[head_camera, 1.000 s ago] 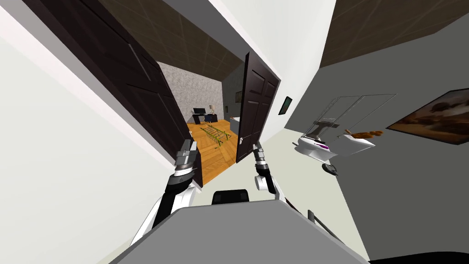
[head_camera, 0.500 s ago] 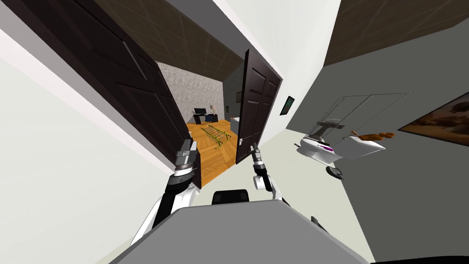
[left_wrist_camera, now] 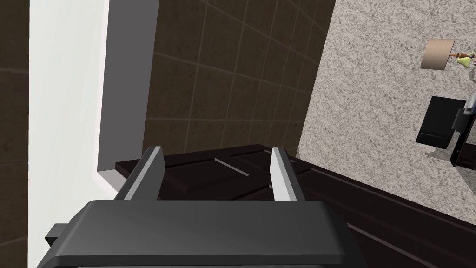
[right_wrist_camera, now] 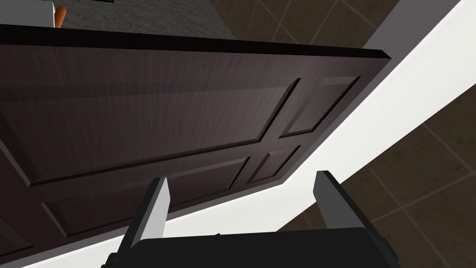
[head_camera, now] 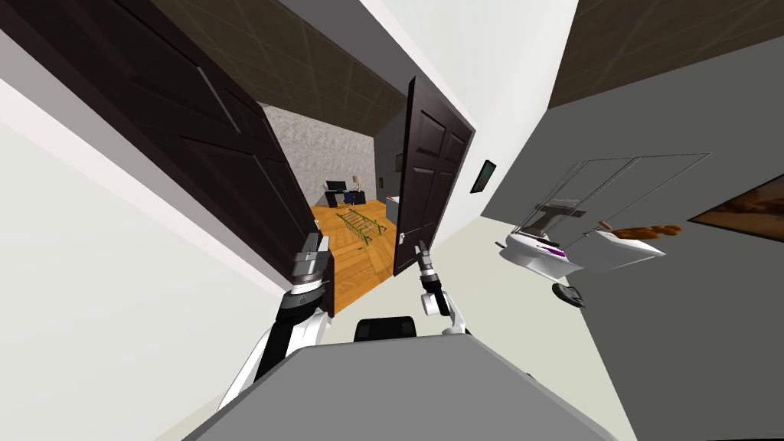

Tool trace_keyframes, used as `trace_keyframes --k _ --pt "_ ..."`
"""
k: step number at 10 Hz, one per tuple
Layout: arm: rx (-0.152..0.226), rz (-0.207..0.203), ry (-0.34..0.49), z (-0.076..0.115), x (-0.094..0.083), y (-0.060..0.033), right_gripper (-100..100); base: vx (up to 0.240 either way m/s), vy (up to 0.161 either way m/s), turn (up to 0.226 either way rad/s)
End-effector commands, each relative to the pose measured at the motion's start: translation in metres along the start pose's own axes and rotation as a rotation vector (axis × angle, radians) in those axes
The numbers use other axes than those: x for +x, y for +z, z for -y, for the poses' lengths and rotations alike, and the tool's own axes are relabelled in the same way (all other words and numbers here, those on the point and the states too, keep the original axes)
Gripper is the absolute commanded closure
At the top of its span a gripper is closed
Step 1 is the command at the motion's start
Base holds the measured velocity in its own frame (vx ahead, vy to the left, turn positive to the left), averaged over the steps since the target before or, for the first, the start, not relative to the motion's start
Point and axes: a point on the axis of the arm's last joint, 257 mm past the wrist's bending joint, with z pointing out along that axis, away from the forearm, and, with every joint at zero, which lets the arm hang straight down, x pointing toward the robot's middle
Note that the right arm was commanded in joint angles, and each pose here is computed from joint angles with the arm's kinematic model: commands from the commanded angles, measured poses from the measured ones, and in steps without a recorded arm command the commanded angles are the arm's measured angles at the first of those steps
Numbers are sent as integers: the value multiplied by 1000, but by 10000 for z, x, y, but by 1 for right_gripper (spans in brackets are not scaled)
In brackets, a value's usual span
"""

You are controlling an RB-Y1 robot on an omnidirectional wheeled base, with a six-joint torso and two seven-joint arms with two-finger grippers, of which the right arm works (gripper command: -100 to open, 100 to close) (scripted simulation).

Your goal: Push the door open

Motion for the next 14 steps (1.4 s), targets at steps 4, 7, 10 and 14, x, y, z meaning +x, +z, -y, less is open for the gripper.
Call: trace_keyframes --k 4,7,10,14 --pt "59 -40 21 370 140 -69 -100 54 -65 36" --pt "95 -71 37 600 247 -104 -100 48 -52 34" --pt "128 -101 53 811 352 -143 -100 52 -67 43" --pt "179 -130 70 1074 460 -233 -100 57 -74 34"
